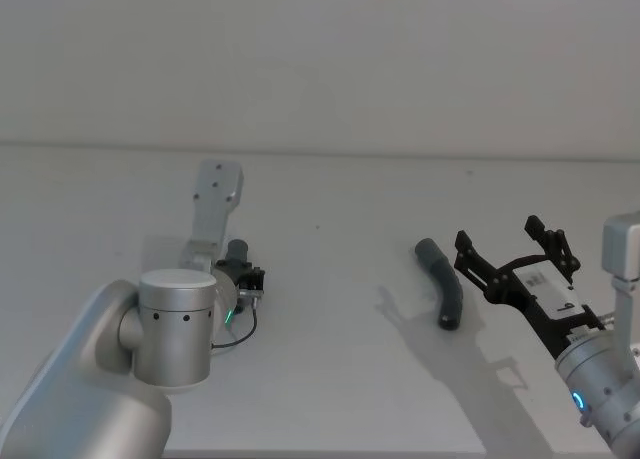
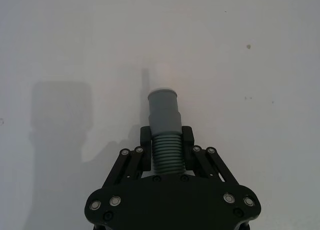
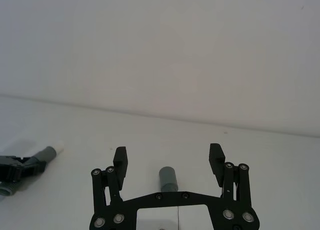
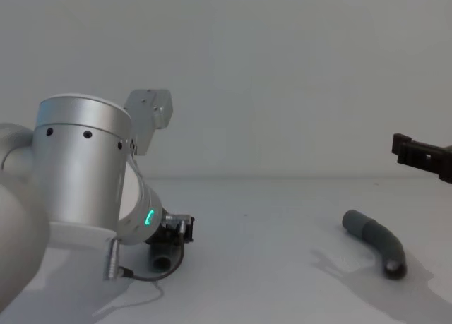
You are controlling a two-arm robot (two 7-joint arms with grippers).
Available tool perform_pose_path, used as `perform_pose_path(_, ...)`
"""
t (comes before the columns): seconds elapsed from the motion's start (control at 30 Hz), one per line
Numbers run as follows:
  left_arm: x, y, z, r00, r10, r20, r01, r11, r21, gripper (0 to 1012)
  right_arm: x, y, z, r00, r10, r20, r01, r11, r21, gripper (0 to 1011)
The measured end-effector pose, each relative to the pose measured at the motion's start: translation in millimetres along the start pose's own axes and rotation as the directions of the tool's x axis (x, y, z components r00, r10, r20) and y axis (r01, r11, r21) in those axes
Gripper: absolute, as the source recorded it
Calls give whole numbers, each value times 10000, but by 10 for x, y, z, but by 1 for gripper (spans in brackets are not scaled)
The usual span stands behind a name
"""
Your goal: Use both hands to pick up one end of the pipe from the table, align the ends, and insert them.
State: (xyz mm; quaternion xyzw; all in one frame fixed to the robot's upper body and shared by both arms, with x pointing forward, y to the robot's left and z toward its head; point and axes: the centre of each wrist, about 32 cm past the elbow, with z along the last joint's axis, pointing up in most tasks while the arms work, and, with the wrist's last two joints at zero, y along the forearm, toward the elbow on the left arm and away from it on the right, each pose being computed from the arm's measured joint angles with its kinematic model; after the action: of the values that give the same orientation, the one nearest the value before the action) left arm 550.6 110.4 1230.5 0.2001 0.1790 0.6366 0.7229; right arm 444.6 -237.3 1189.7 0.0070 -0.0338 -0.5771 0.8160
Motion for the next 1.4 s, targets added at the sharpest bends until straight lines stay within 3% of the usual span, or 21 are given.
perform_pose_path(0.33, -3, 0, 1, 10000, -5, -4, 5, 10000, -3, 341, 55, 82, 77, 9992, 19, 398, 19, 9955, -952, 1001)
perform_pose_path(0.57, -3, 0, 1, 10000, -5, -3, 5, 10000, -3, 341, 98, 166, 152, 9979, 30, 649, 93, 9819, -1891, 1001)
perform_pose_path(0.87, -3, 1, 1, 10000, -6, -3, 6, 10000, -4, 341, 146, 333, 271, 9954, 279, 920, 48, 9414, -3371, 1001)
perform_pose_path(1.13, -3, 1, 1, 10000, -6, -3, 6, 10000, -4, 341, 163, 473, 334, 9917, 707, 1076, -203, 9112, -4115, 1001)
perform_pose_path(1.4, -3, 1, 1, 10000, -5, -3, 5, 10000, -4, 341, 172, 602, 377, 9888, 997, 1115, -388, 8908, -4528, 1001)
